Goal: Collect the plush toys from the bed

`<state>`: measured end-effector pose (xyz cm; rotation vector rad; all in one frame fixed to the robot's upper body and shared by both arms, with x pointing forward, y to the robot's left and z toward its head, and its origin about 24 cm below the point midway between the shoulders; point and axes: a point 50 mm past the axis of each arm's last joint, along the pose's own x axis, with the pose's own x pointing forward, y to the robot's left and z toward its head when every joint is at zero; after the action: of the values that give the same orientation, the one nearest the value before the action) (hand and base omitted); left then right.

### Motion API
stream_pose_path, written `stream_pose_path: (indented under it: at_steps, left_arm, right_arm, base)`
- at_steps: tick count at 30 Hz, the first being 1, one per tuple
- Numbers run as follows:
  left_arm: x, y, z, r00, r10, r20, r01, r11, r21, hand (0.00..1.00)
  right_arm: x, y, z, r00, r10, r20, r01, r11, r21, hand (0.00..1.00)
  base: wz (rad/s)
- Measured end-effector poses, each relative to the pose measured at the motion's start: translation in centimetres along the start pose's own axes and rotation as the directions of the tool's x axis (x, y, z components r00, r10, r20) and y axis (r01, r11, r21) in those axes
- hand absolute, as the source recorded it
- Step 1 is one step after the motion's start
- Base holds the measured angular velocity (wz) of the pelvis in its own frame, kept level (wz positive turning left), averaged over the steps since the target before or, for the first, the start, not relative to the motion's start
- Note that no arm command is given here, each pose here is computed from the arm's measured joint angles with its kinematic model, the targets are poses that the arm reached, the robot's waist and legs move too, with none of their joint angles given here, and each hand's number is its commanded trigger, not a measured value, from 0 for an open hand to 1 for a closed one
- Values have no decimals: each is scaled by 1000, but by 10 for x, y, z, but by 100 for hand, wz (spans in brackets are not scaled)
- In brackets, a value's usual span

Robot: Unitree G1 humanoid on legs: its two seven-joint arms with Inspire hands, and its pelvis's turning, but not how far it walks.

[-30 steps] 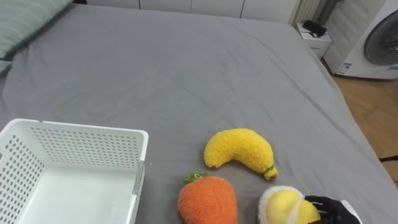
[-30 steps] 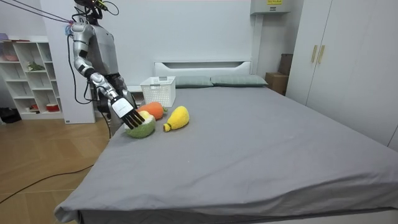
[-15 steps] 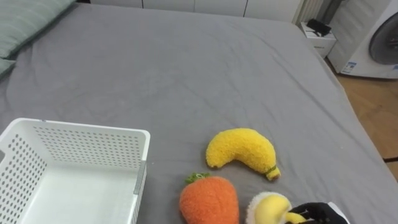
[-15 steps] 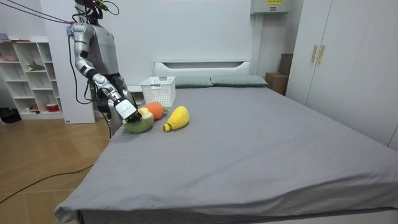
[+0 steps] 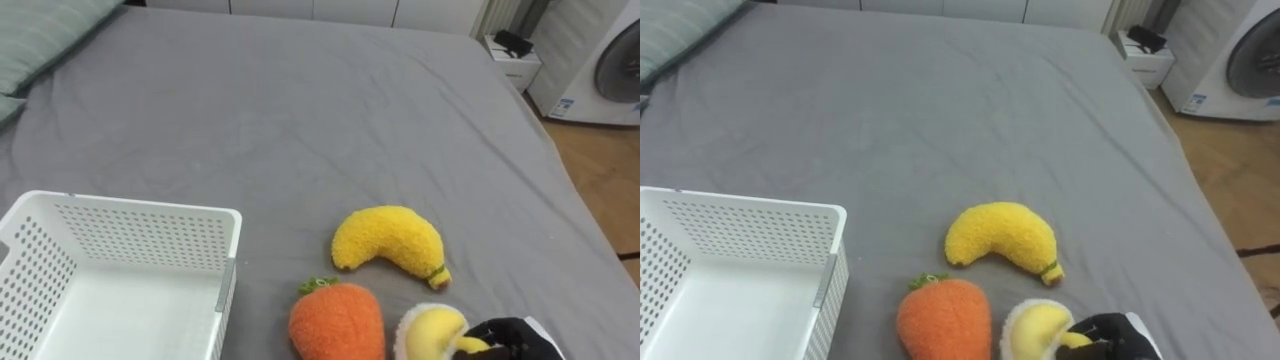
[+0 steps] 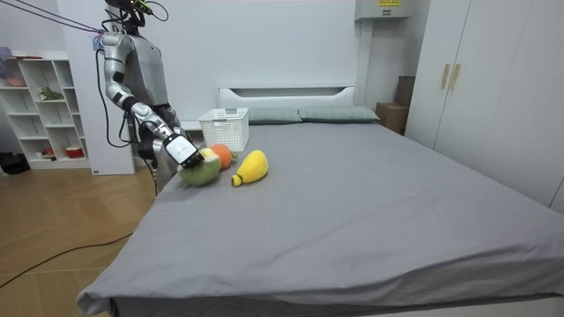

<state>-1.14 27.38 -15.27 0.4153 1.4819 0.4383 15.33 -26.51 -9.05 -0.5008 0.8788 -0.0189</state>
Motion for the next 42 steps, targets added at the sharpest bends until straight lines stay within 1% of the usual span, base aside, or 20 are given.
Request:
stream_pose_path:
  at_steps: [8,13,17,26,29,31,35,37,42]
  left_arm:
    - [0,1,8,999,12,47,-12,1000,-12,0]
    - [1,1,12,998,16,58,-15,1000,-17,0]
    - [1,1,15,998,18,68,-16,1000,-19,0]
    - [0,0,18,997,19,75,-18,1000,-15,0]
    - [1,-2,13,998,11,55,-10,1000,-7,0]
    - [1,-3,12,998,6,57,-7,1000,7,0]
    - [0,-6,16,997,-5,74,4,1000,15,0]
    - [-1,-9,19,995,-16,98,12,999,39,0]
    - [-1,-12,27,992,-20,121,15,999,41,0]
  right_arm:
    - [-6,-14,29,989,-68,129,70,997,-12,100]
    - [-17,-34,56,958,-136,251,148,989,-29,100]
    - [-23,-43,69,936,-171,306,186,982,-21,100]
    - [-43,-53,102,868,-209,450,235,972,-2,100]
    - [-51,-56,118,831,-211,514,246,969,0,100]
    - [-60,-59,132,792,-220,569,263,965,6,100]
    - [-63,-55,149,759,-194,621,241,971,8,100]
    - [-64,-44,162,737,-144,660,201,979,-11,100]
    - [-75,-28,179,687,-58,724,156,985,-70,100]
  base:
    - [-3]
    - [0]
    - [-1]
    - [-2]
    - [0]
    - [0]
    - [1]
    - [8]
    - [5]
